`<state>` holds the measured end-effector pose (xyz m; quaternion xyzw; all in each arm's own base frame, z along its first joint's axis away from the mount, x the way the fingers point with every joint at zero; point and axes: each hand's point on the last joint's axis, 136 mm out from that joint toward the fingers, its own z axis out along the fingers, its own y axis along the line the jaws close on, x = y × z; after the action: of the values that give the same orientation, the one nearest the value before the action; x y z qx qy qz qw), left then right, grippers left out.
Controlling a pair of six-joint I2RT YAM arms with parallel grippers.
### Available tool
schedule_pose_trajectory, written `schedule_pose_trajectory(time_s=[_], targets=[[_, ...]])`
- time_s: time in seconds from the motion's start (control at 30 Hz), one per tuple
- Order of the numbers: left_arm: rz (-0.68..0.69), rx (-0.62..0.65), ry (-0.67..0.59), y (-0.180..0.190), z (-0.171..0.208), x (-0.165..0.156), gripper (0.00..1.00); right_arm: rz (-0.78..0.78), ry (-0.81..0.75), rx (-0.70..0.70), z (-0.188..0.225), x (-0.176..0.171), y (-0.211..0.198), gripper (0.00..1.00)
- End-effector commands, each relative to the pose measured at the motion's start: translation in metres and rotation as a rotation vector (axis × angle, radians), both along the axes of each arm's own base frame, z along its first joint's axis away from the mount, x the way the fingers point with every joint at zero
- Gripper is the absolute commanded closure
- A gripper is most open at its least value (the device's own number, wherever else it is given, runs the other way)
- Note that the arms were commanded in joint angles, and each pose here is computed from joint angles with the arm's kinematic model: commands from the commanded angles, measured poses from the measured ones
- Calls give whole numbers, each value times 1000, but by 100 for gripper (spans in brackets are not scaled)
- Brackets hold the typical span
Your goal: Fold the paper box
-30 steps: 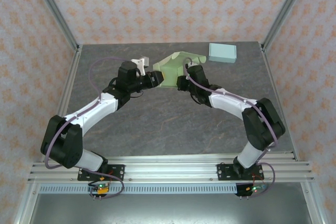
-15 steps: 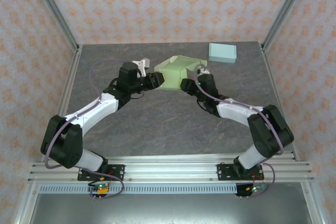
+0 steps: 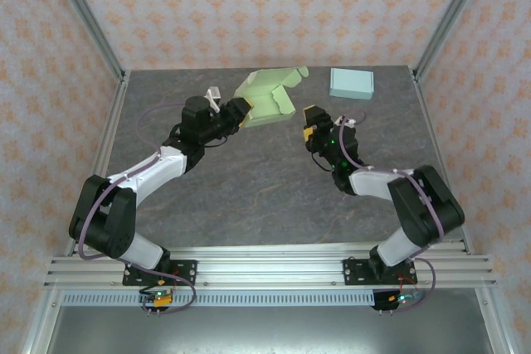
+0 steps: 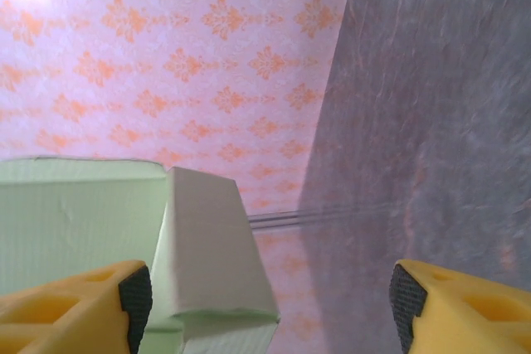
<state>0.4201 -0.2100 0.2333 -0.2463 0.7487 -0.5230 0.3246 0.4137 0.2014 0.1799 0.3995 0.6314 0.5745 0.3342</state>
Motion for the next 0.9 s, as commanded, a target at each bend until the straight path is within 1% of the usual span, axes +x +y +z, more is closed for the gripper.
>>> schedule_pose_trajectory(time_s=[0.0, 0.1, 0.2, 0.4, 0.47, 0.5, 0.57, 0.63, 0.87], targets=[[5, -84, -47, -3, 28, 2, 65, 2, -95, 313, 51, 14, 19, 22], [10, -93, -43, -2, 28, 1, 65, -2, -134, 447, 60, 25, 27, 17], [8, -101, -32, -3, 25, 0, 65, -4, -148, 500, 60, 32, 32, 16], [2, -111, -25, -4, 25, -1, 65, 16, -154, 489, 58, 39, 40, 18], [1, -115, -23, -5, 25, -1, 65, 30, -153, 491, 58, 43, 45, 21], [1, -117, -24, -5, 25, -2, 65, 31, -147, 496, 57, 44, 46, 22], [-3, -121, -27, -5, 27, -3, 65, 33, -145, 495, 54, 49, 48, 32], [-8, -123, -33, -5, 29, -3, 65, 46, -139, 484, 51, 52, 53, 38], [-19, -126, -42, -6, 32, -7, 65, 83, -122, 433, 44, 62, 65, 37]])
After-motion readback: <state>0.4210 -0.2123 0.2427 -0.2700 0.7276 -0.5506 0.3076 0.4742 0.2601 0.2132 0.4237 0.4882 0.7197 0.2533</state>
